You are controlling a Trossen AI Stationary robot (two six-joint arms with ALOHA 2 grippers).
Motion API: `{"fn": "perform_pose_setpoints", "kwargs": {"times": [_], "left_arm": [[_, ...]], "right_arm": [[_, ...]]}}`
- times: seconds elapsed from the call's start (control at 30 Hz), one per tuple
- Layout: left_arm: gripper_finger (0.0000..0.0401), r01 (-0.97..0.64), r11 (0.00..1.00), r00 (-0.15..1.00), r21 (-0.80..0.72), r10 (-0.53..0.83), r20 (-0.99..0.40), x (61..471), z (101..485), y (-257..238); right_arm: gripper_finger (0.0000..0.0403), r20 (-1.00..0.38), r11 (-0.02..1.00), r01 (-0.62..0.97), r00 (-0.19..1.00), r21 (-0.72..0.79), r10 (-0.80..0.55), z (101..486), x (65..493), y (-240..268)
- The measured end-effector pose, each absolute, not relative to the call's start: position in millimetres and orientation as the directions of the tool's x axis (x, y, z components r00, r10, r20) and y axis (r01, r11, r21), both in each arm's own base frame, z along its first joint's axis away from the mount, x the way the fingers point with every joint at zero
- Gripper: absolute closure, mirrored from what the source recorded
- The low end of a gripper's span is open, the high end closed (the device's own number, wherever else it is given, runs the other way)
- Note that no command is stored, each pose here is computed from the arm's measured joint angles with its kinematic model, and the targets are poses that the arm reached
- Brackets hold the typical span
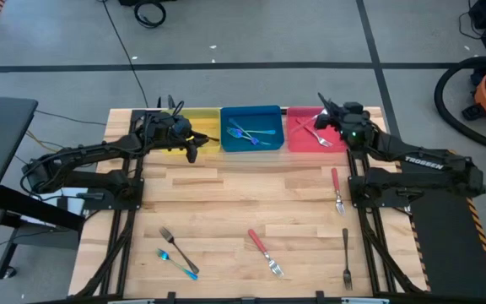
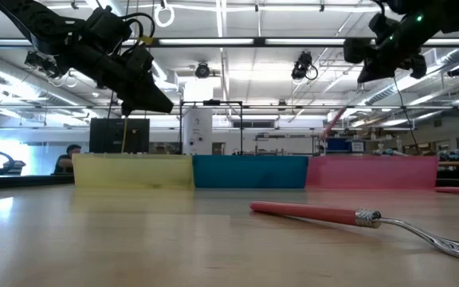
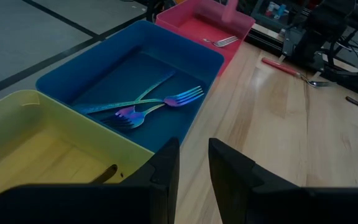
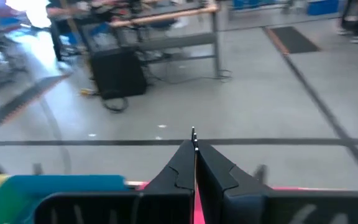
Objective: Sort silverware by color (type)
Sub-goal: Put the bottom right pink fork into the red bin
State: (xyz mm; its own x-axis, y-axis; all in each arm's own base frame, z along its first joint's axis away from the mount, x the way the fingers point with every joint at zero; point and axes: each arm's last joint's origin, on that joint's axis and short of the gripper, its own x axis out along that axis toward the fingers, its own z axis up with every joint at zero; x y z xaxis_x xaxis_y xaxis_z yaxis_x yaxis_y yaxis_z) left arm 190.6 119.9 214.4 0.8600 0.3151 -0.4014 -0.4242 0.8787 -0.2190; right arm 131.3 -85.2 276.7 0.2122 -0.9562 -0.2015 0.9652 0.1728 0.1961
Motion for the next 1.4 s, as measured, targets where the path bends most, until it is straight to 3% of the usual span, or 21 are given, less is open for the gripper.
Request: {"fn": "perform_pose_setpoints", "kwargs": {"times": [0.37, 0.67, 1.1, 1.4], "left_arm": [[0.0314, -0.424, 0.879, 0.86, -0.217, 0.315, -0.402, 190.5, 214.4, 119.9], [0.0314, -0.422, 0.883, 0.859, -0.208, 0.315, -0.403, 190.5, 214.3, 119.9], [0.0314, -0.422, 0.882, 0.859, -0.21, 0.315, -0.403, 190.5, 214.3, 119.9], [0.0314, -0.422, 0.881, 0.86, -0.212, 0.315, -0.402, 190.6, 214.4, 119.9]], "right_arm": [[0.0395, -0.335, 0.065, 0.975, 0.135, 0.212, -0.933, 238.0, 126.1, -111.3], [0.0395, -0.328, 0.042, 0.938, 0.162, 0.344, -0.931, 197.0, 121.7, -113.6], [0.039, -0.38, -0.02, 0.947, 0.109, 0.322, -0.919, 165.5, 111.7, -107.0], [0.0356, -0.439, -0.03, 0.968, 0.085, 0.248, -0.894, 152.9, 106.7, -103.1]]}}
